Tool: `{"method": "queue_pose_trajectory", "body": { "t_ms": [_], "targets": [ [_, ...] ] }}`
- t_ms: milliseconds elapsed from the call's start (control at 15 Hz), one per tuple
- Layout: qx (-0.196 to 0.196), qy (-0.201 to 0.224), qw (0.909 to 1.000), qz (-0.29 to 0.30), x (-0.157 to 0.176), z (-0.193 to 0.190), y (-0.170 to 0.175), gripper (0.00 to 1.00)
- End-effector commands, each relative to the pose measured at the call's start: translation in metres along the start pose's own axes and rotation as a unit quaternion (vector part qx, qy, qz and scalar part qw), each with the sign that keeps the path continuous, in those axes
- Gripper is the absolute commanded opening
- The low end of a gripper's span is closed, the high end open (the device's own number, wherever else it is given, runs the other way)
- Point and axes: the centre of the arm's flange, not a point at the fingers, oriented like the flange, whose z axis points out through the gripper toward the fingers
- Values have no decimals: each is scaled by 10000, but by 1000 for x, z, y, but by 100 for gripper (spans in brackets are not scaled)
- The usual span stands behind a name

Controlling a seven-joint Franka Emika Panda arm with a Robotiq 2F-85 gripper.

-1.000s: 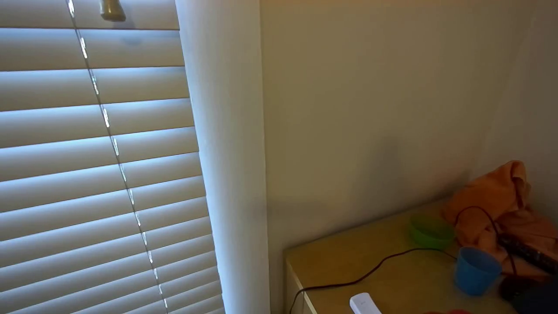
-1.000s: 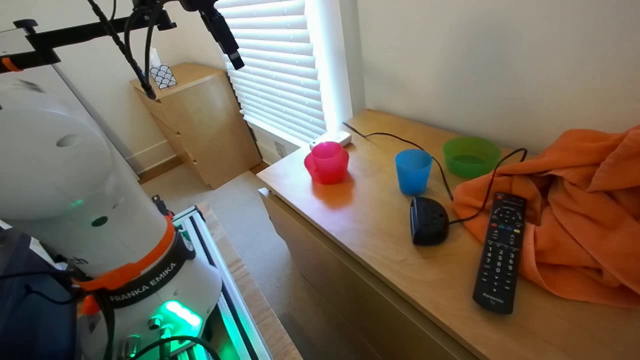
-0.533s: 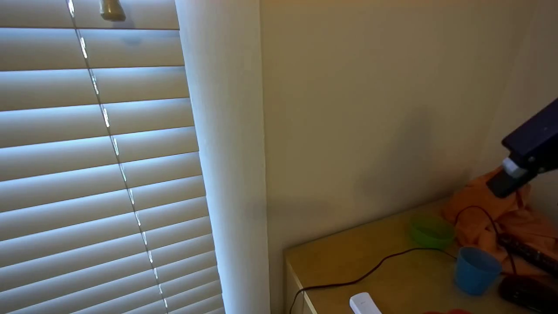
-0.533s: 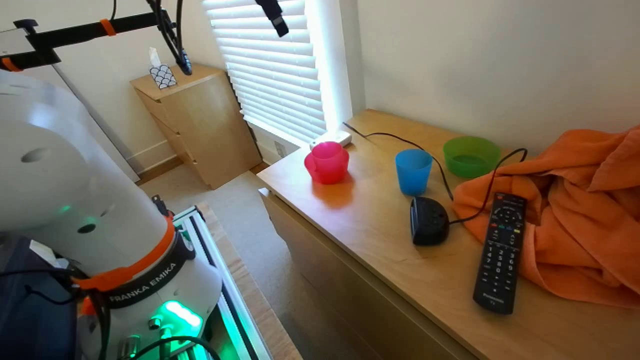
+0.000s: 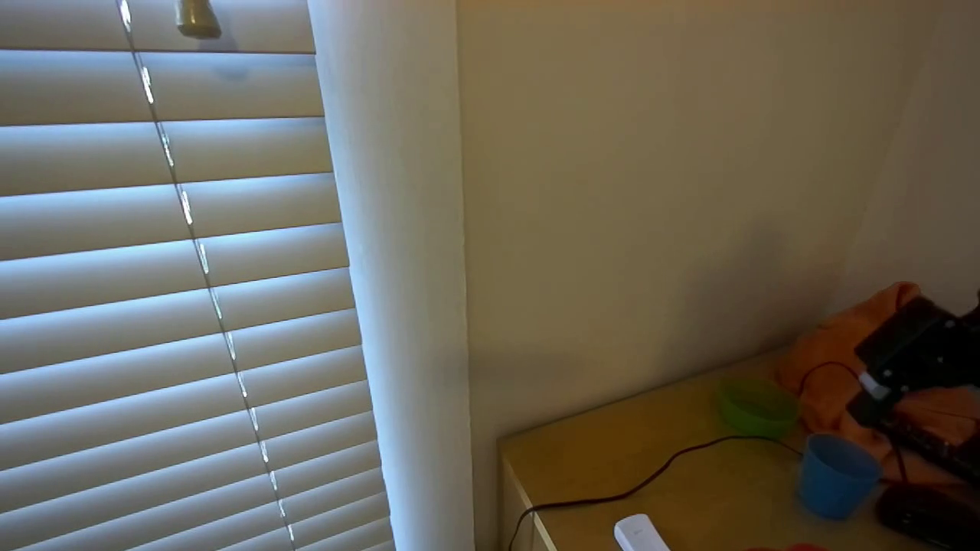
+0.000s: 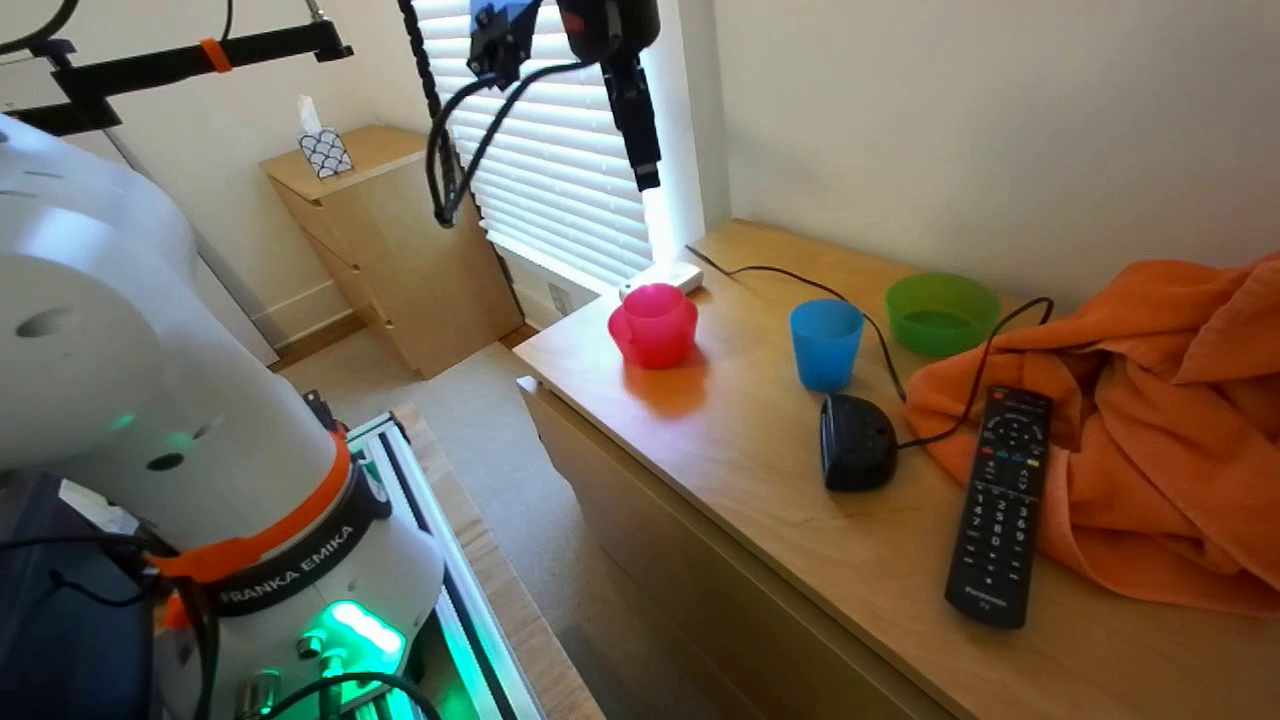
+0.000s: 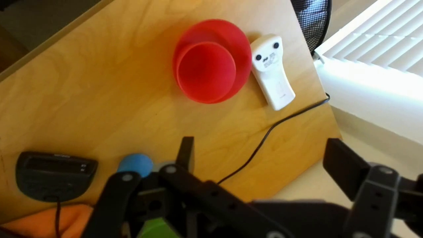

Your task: Remove the pink cup from the bowl

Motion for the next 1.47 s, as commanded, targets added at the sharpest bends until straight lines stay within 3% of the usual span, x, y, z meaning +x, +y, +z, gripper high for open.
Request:
{"method": "queue_pose_trajectory", "body": {
  "t_ms": [0,200,400,600,733,933,1400],
  "targets": [
    [387,-175,9991,-40,-7,66,19,100],
    [473,-28,9989,-72,2,97,21,100],
    [208,-97,9997,93,7,128,32,100],
    [-562,-141,9983,100,-5,136,52,100],
    [-837,-191,9963,91,-4,143,59,100],
    [-1013,-241,9945,57,-3,158,60,100],
    [-1028,-255,9939,-312,-17,162,36,96]
  ]
}}
